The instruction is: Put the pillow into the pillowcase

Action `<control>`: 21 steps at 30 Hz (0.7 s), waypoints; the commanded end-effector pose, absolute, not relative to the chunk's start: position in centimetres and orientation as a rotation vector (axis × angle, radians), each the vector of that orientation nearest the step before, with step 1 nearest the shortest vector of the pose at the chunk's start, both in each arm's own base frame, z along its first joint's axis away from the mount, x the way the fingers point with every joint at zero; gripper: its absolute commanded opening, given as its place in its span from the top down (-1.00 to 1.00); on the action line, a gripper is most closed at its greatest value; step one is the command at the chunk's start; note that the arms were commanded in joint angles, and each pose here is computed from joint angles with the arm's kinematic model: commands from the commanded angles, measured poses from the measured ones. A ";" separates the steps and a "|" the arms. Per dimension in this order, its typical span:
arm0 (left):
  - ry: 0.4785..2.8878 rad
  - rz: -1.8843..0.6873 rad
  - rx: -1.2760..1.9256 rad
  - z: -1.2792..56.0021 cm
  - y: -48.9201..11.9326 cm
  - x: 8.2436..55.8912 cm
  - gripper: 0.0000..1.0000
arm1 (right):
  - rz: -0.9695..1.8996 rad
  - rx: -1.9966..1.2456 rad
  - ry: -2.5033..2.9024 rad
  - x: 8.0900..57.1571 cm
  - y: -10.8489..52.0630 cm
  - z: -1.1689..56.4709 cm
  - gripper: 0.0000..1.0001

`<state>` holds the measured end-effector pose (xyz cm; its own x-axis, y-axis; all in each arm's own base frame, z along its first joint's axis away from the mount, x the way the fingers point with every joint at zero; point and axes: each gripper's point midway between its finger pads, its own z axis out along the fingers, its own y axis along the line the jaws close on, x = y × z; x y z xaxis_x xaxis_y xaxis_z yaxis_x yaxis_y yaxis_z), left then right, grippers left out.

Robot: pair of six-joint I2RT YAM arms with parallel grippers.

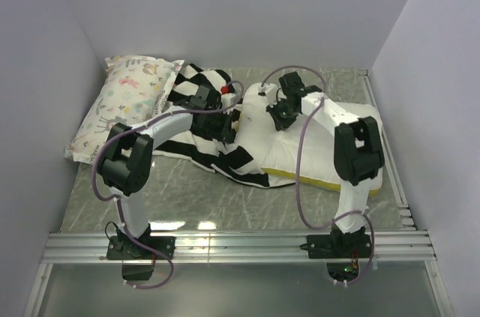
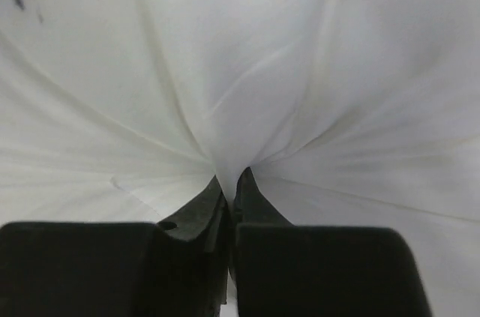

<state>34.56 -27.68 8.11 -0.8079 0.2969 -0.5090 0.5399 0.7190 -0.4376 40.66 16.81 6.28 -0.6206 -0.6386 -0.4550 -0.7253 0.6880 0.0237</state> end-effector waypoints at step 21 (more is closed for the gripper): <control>2.439 -0.742 0.637 10.8 -31.4 38.4 -0.08 | 0.265 -1.018 2.469 30.2 11.6 9.7 1.00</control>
<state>40.48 -30.29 14.00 -0.6935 0.2600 -0.6719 0.5925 0.7364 -0.3265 30.61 12.17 8.51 -0.6065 -0.6483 -0.4604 -0.7369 0.6757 0.0192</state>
